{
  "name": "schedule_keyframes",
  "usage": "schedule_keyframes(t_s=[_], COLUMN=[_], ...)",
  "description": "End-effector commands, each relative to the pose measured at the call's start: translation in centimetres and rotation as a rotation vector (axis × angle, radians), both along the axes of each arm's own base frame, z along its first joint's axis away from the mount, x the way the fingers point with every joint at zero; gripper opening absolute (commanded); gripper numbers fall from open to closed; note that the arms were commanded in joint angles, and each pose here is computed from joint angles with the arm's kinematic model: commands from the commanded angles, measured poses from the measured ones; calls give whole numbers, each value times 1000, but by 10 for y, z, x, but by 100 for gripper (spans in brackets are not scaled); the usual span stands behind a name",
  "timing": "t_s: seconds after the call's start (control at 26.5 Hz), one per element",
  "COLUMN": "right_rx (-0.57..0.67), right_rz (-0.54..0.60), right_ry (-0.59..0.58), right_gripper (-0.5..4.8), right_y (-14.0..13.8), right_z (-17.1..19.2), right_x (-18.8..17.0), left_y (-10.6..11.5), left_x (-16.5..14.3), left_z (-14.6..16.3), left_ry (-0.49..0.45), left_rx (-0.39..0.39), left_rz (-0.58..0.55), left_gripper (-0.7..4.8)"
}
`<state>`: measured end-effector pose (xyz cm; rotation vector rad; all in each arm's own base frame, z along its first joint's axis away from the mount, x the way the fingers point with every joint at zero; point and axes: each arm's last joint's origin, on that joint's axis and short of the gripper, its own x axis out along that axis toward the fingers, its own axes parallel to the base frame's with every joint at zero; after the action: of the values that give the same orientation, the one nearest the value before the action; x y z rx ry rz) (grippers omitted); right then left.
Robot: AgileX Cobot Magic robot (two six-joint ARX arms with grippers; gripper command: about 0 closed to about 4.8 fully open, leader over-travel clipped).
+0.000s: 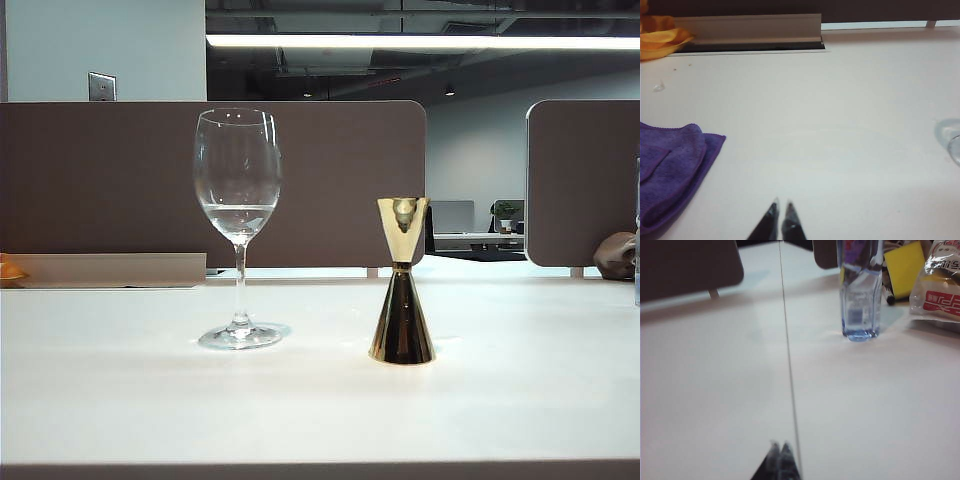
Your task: Pick up the jigger and pour the water inside into the glass.
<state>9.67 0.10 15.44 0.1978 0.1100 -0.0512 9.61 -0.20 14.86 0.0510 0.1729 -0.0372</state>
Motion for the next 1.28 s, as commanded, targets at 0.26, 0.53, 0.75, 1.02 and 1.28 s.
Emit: schedule_keyframes(t_s=[0.26,0.53,0.75,1.02,1.28], right_rx=[258,256,158,120,-52], right_rz=[330,455,417,449,547], right_ry=[-65,-36,24,91,142], right_gripper=[3,-2,-5,-5,-5], right_y=[10,13,12,20,36], right_z=[9,21,36,39,63], right_x=[-1,-6,-13,-10,-1], left_y=[-8,-14,-15,-15,-15], left_x=[-1,-4,-5,-5,-5], left_z=[6,4,5,5,5], left_ry=[-15,30,45,45,45], left_rx=[-214,-257,-274,-274,-274], left_rz=[-254,-471,-529,-529,-529], left_gripper=[23,23,23,23,23])
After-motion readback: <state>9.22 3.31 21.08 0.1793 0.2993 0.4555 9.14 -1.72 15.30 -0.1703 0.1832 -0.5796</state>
